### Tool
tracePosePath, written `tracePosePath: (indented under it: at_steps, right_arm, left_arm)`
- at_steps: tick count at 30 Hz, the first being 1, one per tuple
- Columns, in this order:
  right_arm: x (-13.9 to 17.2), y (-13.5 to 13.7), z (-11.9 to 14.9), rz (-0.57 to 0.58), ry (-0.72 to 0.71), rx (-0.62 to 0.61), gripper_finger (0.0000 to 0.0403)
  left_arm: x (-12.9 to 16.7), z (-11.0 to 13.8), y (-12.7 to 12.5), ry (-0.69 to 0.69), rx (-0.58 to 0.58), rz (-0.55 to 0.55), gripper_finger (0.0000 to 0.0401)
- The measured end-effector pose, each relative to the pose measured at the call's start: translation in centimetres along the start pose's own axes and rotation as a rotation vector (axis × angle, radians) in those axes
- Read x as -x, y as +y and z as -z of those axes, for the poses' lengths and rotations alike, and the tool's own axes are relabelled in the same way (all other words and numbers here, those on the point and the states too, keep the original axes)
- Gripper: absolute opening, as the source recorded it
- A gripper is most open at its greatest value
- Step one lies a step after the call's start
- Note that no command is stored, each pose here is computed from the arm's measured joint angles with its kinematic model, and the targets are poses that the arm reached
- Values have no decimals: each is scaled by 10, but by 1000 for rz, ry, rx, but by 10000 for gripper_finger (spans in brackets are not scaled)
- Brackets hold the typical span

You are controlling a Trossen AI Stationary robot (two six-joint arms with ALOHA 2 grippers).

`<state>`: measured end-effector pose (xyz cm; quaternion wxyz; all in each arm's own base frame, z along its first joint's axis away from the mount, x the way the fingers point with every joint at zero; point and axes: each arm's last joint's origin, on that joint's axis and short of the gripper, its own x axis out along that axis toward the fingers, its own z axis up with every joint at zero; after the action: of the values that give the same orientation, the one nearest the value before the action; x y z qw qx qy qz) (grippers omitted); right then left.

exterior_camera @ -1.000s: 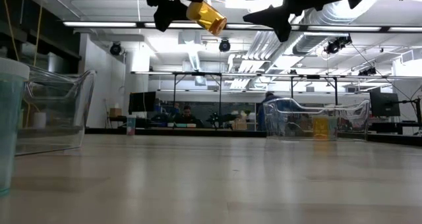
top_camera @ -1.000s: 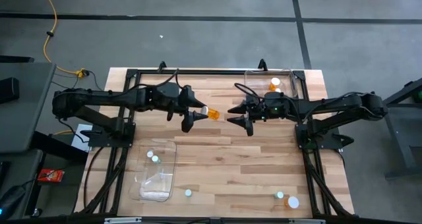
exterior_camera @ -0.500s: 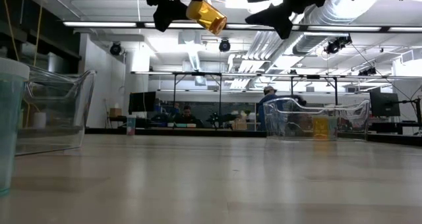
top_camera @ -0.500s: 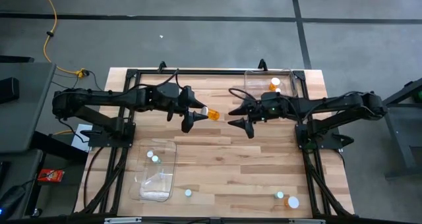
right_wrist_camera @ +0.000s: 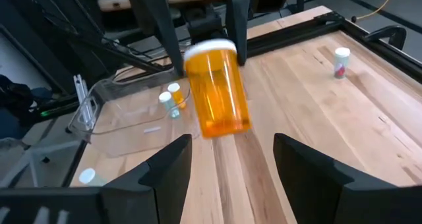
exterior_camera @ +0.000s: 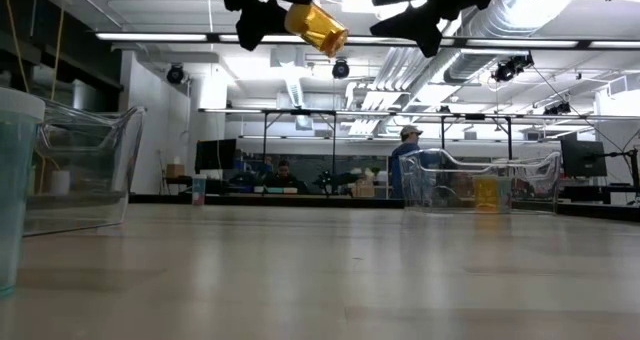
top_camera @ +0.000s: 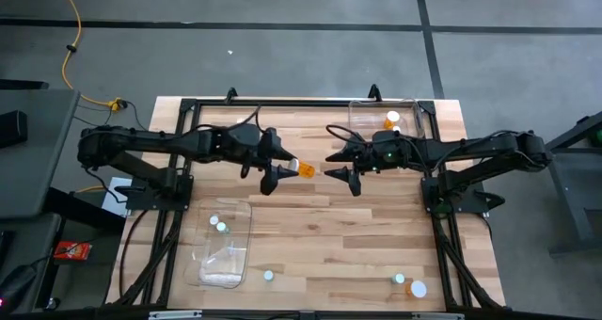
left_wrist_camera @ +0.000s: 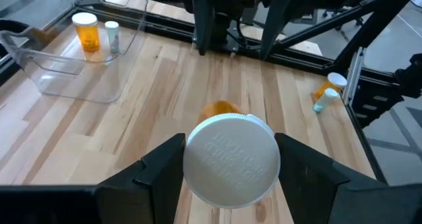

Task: Pick and place medicine bottles into bin by pill shape (circle, oval)
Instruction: Put the large orange capsule bottle into the top transparent bin

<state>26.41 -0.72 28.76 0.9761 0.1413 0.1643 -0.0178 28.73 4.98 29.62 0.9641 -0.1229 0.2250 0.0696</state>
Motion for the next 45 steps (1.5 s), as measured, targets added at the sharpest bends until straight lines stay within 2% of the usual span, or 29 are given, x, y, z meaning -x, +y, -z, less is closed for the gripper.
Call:
tracePosePath:
  at_steps: [3,10,17,34,45]
  right_arm:
    - [0,0,0,0,0,-4,207]
    - [0,-1,4,11,36,-13,207]
    - [0,2,8,14,67,0,207]
    - [0,5,9,8,78,-4,199]
    - [0,5,7,4,56,-4,156]
  left_arm:
    - [-12,4,0,38,-4,-3,197]
    - [-34,-7,-2,57,-53,-2,197]
    - [-45,-13,-3,73,-72,-7,197]
    - [-40,-19,-4,53,-72,-3,197]
    - [-34,-39,-6,-7,-111,2,197]
